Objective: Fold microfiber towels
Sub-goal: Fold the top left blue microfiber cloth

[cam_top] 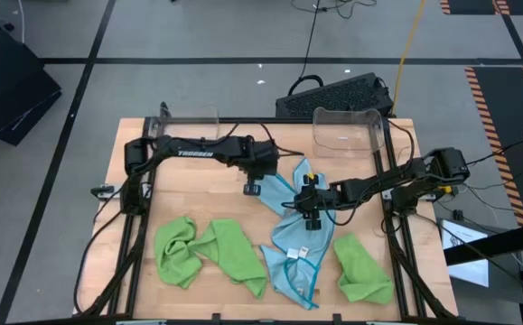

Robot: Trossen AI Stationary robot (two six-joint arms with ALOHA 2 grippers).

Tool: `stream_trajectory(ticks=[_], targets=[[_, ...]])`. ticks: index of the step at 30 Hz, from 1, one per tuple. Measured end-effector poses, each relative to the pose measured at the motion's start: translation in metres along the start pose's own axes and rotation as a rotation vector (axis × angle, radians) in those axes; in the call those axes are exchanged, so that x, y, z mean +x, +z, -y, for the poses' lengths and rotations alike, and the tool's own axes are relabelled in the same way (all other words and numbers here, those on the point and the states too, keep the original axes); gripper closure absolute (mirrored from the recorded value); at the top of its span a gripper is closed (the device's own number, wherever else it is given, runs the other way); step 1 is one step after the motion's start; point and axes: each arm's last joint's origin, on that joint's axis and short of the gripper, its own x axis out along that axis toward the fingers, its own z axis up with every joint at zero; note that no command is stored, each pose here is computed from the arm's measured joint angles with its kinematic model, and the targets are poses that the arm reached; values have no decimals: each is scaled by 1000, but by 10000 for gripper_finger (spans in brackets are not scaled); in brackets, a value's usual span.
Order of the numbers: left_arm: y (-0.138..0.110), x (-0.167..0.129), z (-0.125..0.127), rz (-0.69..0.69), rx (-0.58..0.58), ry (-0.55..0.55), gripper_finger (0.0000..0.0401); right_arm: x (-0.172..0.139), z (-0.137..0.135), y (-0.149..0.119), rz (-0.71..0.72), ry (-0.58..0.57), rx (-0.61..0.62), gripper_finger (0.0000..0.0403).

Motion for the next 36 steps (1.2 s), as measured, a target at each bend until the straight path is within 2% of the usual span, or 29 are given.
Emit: stream_trajectory(ticks=[5,8,14,16,19,27,31,36], targets=[[-2,5,-11,6,-2,20,399,0,2,0,-2,-42,29,216],[0,4,-15,46,4,41,399,0,3,2,22,-82,65,216],[8,2,-18,132,31,52,400,2,5,1,73,-91,140,216],[8,2,-18,131,32,51,399,4,8,-3,61,-139,179,222],[8,2,-17,130,35,49,398,5,14,-7,47,-210,210,243],[8,2,-11,104,63,43,399,10,40,-3,109,-260,251,330],[3,2,-10,51,47,41,398,13,46,4,202,-154,263,370],[-1,2,-9,5,27,45,399,20,43,6,216,-141,229,400]])
